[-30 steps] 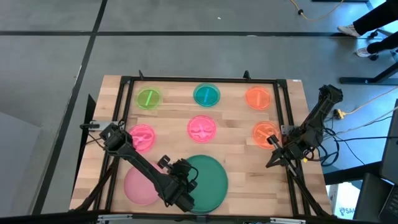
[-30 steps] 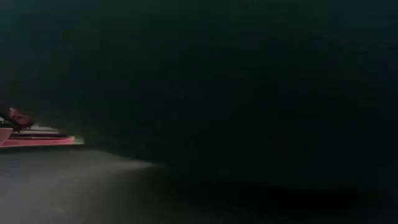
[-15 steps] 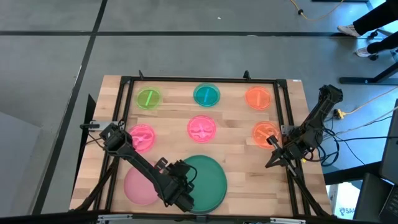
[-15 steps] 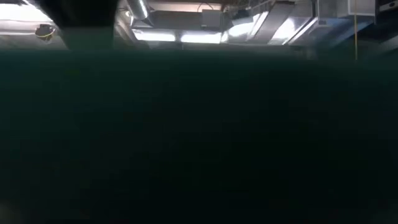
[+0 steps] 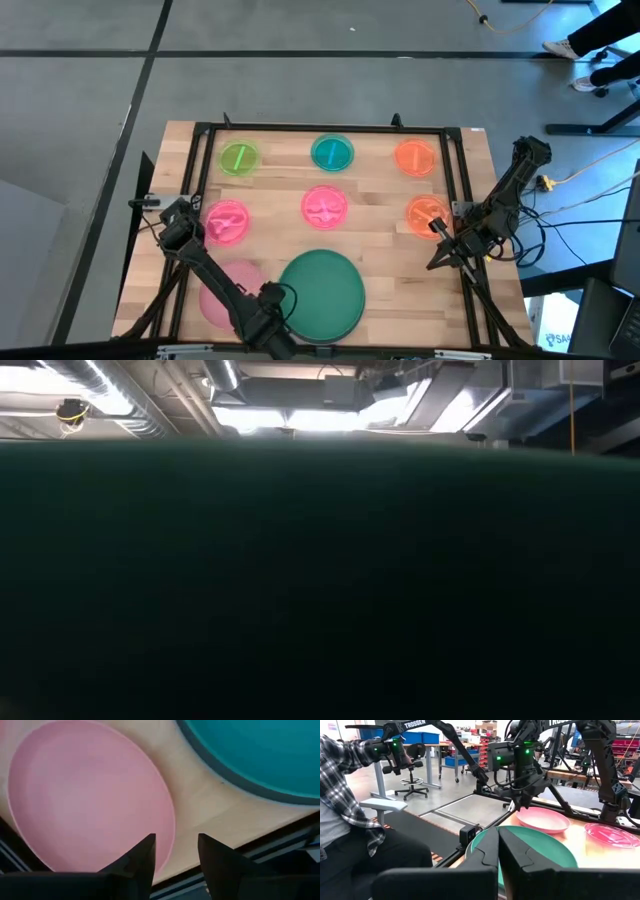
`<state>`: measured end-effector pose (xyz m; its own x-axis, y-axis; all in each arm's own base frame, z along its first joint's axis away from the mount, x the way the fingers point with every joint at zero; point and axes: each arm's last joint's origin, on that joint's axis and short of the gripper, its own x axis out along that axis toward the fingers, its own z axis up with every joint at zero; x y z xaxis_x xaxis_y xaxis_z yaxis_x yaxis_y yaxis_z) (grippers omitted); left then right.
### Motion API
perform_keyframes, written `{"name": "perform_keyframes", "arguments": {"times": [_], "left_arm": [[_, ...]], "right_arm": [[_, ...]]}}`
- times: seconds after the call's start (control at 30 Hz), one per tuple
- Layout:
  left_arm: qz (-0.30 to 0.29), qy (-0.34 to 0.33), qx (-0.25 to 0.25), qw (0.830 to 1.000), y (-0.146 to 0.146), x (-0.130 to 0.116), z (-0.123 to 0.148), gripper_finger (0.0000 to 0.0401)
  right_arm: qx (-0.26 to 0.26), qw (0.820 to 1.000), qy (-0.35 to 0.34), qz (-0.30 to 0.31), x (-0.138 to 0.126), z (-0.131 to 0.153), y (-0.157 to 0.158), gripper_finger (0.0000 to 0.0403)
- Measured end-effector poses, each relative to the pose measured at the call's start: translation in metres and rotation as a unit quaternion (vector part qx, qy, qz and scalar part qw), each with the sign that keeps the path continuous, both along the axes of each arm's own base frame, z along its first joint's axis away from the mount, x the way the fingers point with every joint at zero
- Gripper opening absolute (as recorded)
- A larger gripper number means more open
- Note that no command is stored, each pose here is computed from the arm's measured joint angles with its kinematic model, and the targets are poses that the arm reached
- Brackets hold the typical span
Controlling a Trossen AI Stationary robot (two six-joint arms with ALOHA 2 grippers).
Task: Stack plastic plates
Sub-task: Stack the pink plate on top of the green plate
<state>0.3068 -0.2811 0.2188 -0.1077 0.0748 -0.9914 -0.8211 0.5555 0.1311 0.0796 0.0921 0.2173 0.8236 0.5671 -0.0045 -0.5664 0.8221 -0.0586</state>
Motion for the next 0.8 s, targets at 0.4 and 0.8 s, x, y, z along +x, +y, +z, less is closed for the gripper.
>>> {"name": "perform_keyframes", "arguments": {"times": [0.4,0.8], "left_arm": [[-0.024,0.03,-0.023,0.999,-0.002,-0.009,-0.049,0.014],[-0.025,0.042,-0.015,0.999,0.004,-0.015,-0.07,0.0102]], "right_arm": [[-0.005,1.0,0.003,-0.004,0.0,-0.001,0.0,0.0002],[-0.006,1.0,0.004,-0.026,0.001,-0.001,-0.001,0.0002]]}}
